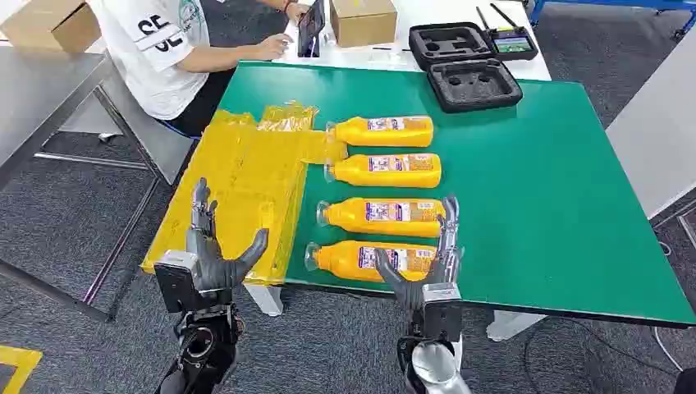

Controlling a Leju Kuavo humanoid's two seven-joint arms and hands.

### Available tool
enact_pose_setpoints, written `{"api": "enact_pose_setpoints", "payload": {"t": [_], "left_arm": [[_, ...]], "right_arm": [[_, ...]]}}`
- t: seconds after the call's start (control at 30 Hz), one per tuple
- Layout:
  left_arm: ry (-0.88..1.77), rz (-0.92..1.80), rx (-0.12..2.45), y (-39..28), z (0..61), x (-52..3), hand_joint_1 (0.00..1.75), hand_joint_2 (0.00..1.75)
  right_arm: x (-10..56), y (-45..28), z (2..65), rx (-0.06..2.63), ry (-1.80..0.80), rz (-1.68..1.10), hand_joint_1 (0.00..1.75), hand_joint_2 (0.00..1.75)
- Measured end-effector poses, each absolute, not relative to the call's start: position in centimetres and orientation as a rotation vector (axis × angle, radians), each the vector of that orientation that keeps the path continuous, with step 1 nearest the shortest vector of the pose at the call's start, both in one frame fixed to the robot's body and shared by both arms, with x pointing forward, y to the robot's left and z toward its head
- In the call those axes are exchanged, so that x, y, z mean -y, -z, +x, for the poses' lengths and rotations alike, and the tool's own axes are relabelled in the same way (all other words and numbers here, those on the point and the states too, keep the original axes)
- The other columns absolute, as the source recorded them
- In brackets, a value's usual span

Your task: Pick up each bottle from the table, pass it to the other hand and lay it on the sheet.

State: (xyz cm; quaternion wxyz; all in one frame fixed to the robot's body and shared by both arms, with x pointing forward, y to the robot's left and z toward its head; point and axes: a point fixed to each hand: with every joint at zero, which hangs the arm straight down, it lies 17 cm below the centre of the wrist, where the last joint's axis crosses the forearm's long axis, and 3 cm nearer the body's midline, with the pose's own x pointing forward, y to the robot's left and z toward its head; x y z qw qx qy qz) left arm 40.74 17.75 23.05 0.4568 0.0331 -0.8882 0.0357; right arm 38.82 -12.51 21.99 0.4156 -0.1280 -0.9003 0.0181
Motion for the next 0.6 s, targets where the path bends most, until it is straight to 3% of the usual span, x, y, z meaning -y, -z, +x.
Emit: {"api": "enact_pose_setpoints", "payload": {"t": [0.6], "left_arm": [[-0.058, 0.083, 2.192, -22.94, 40.84, -17.34, 0.0, 1.75]], "right_arm": [[12.79, -21.98, 38.52, 2.265, -0.05, -0.343, 0.0, 1.75]]}}
